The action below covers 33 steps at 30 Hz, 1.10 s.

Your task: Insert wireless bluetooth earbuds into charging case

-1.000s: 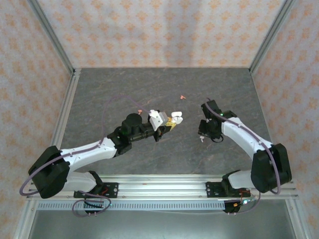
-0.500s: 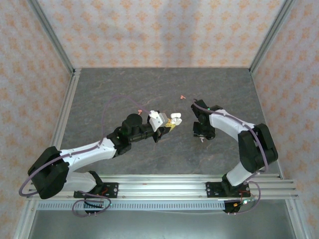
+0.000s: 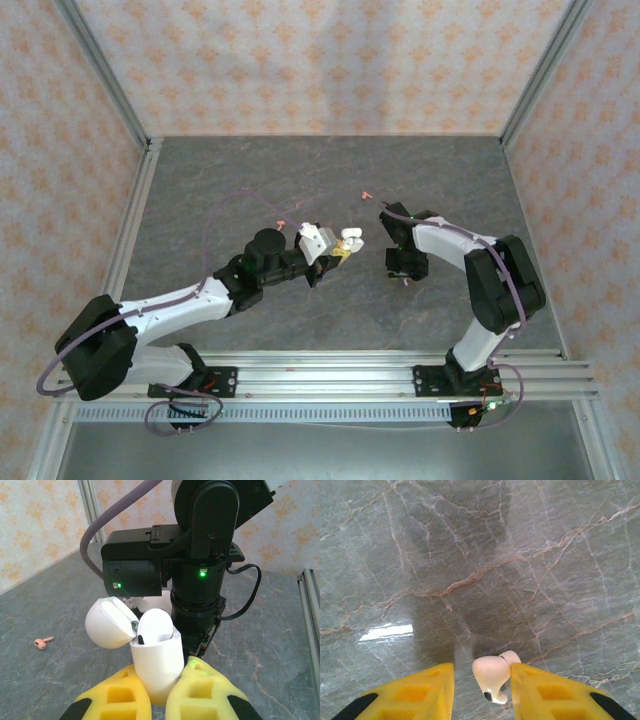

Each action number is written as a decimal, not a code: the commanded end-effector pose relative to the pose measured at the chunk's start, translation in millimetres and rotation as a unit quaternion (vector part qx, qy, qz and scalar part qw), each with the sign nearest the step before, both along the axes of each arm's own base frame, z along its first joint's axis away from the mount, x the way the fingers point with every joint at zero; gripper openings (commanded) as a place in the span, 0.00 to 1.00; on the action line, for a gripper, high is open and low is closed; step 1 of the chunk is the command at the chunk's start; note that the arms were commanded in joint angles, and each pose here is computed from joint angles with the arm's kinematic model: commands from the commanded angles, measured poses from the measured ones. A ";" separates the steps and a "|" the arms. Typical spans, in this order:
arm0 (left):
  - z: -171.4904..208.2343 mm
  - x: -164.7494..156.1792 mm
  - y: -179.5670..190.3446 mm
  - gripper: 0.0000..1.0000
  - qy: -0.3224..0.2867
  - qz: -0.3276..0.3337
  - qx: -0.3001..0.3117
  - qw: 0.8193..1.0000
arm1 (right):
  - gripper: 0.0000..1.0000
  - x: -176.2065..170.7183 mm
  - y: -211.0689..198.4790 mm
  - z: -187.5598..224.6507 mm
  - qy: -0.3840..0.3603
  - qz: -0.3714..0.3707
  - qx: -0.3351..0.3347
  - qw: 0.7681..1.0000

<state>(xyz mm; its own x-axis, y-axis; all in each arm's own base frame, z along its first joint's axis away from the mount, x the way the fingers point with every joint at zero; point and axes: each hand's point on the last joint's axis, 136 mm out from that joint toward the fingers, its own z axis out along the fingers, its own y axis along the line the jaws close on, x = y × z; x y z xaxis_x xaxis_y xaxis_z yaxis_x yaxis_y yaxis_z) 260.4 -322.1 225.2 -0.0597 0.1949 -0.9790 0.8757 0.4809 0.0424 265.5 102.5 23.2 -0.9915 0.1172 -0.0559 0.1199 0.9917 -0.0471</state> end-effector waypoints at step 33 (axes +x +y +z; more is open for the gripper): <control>1.7 -9.0 33.1 0.00 -0.023 0.051 0.007 0.998 | 0.15 48.0 135.3 55.0 -0.132 -0.081 0.430 0.889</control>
<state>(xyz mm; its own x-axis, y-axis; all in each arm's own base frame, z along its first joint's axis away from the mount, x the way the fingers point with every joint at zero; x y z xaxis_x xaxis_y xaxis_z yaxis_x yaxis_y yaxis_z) 252.1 -298.3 217.4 -0.0588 0.2140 -0.9750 0.8430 0.5338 0.0663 294.9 196.4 55.6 -0.9340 0.3232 -0.1520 0.1806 0.7944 0.5799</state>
